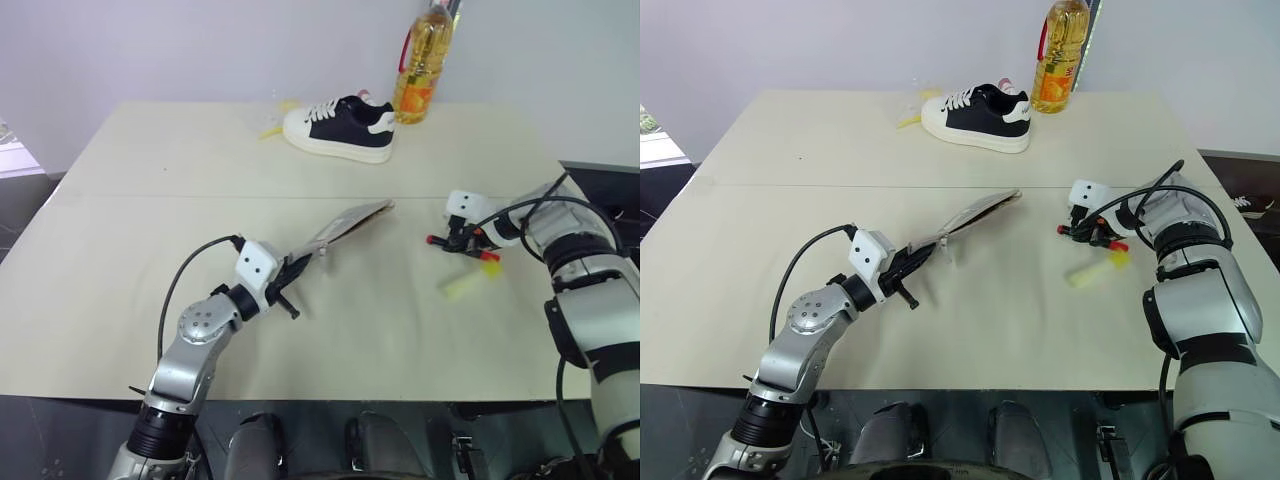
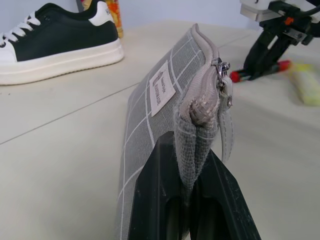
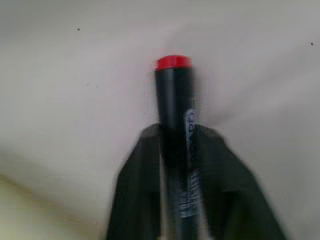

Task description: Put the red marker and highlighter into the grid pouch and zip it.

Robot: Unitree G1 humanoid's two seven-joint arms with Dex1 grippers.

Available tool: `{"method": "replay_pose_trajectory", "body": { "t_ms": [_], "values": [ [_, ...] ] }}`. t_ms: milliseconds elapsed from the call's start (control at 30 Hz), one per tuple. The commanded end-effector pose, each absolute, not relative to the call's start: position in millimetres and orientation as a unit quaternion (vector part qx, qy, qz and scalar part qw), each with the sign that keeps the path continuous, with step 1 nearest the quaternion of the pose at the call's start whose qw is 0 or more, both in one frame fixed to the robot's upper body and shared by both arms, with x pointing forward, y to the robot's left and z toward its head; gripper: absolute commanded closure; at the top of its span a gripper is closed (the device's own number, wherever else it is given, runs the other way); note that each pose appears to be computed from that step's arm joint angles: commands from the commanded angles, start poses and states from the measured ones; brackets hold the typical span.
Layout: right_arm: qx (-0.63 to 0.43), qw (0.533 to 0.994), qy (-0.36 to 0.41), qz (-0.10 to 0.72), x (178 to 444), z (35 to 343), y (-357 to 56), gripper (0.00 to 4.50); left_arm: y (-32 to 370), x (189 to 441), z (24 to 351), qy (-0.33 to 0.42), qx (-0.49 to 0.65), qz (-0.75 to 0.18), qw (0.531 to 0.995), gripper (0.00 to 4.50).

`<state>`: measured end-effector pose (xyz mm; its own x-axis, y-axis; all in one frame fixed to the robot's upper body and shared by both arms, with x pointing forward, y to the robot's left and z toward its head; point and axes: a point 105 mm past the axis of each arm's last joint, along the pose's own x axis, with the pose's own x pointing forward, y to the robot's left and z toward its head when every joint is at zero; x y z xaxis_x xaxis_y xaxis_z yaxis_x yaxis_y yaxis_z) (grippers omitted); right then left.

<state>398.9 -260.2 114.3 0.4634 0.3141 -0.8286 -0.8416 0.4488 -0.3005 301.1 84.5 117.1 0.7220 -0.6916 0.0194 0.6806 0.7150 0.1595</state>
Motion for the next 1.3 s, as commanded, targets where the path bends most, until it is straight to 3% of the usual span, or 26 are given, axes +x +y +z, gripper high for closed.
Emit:
{"method": "replay_pose_trajectory", "body": {
  "t_ms": [33, 267, 467, 833, 1300],
  "values": [
    [-0.374, 0.779, 0.326, 0.383, 404.8, 125.2, -251.2, 4.25, 87.3, 300.1, 129.7, -0.061, 0.074, -0.367, 0.925, 4.5],
    [-0.441, 0.778, 0.191, 0.406, 418.2, 158.3, -218.1, 4.25, 103.2, 306.7, 138.5, -0.073, 0.071, -0.341, 0.935, 4.5],
    [-0.522, 0.741, 0.064, 0.417, 400.1, 193.8, -182.0, 4.25, 111.5, 303.9, 138.9, -0.065, 0.077, -0.348, 0.932, 4.5],
    [-0.571, 0.718, -0.015, 0.397, 376.7, 218.0, -145.1, 4.25, 105.1, 299.1, 136.1, -0.047, 0.083, -0.383, 0.919, 4.5],
    [-0.614, 0.675, -0.036, 0.407, 374.1, 210.0, -121.5, 4.25, 97.4, 294.7, 135.8, -0.046, 0.081, -0.399, 0.912, 4.5]
  ]
}}
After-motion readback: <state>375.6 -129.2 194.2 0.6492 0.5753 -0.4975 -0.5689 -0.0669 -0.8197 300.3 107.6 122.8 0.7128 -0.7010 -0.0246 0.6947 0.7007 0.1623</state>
